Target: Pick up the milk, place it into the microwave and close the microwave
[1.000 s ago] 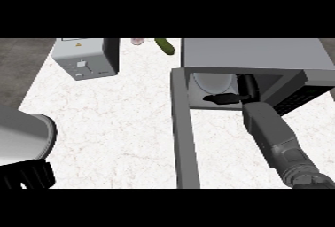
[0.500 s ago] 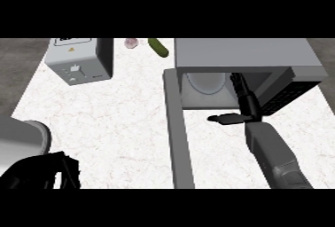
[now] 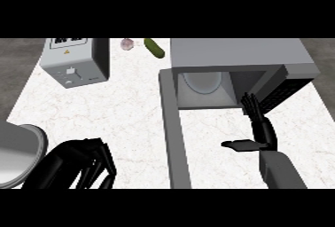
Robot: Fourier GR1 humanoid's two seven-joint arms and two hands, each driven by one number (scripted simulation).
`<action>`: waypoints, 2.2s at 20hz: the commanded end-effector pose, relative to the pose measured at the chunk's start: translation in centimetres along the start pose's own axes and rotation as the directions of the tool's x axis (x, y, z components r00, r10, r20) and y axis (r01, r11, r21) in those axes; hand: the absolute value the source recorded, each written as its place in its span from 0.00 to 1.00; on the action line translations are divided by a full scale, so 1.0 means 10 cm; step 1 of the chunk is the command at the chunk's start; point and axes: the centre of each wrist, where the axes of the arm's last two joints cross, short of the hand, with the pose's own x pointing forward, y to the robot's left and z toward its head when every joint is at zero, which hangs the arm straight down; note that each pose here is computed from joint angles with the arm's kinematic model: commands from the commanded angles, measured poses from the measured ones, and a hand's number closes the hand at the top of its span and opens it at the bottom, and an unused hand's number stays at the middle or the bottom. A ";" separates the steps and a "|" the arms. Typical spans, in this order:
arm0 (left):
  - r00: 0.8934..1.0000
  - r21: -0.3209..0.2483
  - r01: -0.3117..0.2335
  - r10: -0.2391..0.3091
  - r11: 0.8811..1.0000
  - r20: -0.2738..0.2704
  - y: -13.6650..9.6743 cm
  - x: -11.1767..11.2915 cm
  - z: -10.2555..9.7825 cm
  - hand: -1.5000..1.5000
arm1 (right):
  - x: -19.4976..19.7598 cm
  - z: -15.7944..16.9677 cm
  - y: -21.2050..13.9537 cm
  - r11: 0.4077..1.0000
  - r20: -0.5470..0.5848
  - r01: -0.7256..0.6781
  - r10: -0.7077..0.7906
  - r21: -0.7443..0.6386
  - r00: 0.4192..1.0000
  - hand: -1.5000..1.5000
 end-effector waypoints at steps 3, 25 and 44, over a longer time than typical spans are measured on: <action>0.996 -0.109 0.084 -0.084 0.990 0.004 -0.30 -0.10 -0.34 1.00 | 0.18 0.38 -0.31 1.000 0.009 -0.008 0.008 -0.007 1.000 0.00; 0.976 -0.102 0.209 -0.214 0.973 -0.035 -1.09 -1.67 -1.07 1.00 | 1.26 1.01 -0.65 0.988 0.194 0.045 -0.074 0.147 0.978 0.00; 0.995 0.091 0.093 -0.097 0.991 0.034 -1.40 -1.34 -1.48 1.00 | 1.95 0.64 -0.61 0.939 0.246 0.015 -0.105 0.345 0.964 0.00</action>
